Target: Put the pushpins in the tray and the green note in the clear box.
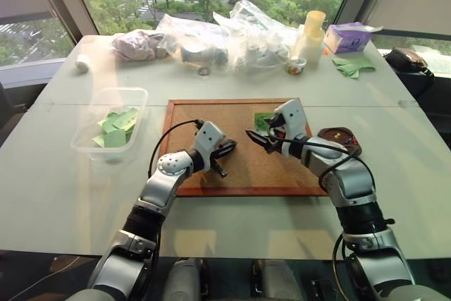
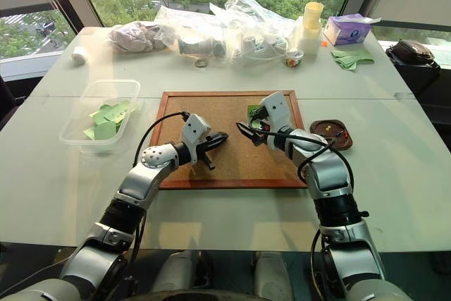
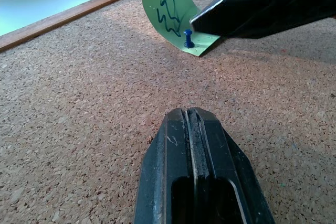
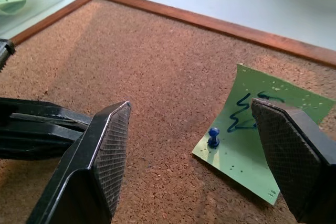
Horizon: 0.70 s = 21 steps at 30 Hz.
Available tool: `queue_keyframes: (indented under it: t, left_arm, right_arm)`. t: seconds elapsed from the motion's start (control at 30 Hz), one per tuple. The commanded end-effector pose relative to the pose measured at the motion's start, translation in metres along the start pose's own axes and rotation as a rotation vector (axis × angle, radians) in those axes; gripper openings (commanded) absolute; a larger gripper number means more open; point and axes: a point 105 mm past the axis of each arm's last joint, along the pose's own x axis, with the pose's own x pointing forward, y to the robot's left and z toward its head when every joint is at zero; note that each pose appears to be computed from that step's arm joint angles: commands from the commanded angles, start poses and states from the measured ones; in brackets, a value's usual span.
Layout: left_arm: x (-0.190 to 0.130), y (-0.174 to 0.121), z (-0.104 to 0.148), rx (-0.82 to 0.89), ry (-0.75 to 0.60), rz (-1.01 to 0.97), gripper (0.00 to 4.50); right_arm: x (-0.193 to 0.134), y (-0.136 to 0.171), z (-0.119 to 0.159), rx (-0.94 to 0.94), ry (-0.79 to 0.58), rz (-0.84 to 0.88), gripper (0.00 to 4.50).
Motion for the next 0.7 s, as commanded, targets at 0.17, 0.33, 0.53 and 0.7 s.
queue_keyframes:
  t: [0.17, 0.33, 0.53, 0.7]
  left_arm:
    - [-0.006, 0.001, -0.028, -0.033, 0.093, 0.034, 0.00]
    - [-0.008, 0.001, -0.028, -0.033, 0.088, 0.042, 0.00]
    - [-0.009, 0.002, -0.028, -0.032, 0.089, 0.047, 0.00]
    - [-0.009, 0.001, -0.028, -0.033, 0.093, 0.045, 0.00]
  right_arm:
    - [0.016, -0.002, -0.001, -0.031, -0.010, 0.008, 3.70]
    - [0.020, -0.006, -0.006, -0.029, -0.011, -0.004, 2.05]
    - [0.019, -0.007, -0.007, -0.026, -0.016, -0.012, 0.09]
    - [0.009, -0.009, 0.006, -0.046, -0.048, -0.022, 0.09]
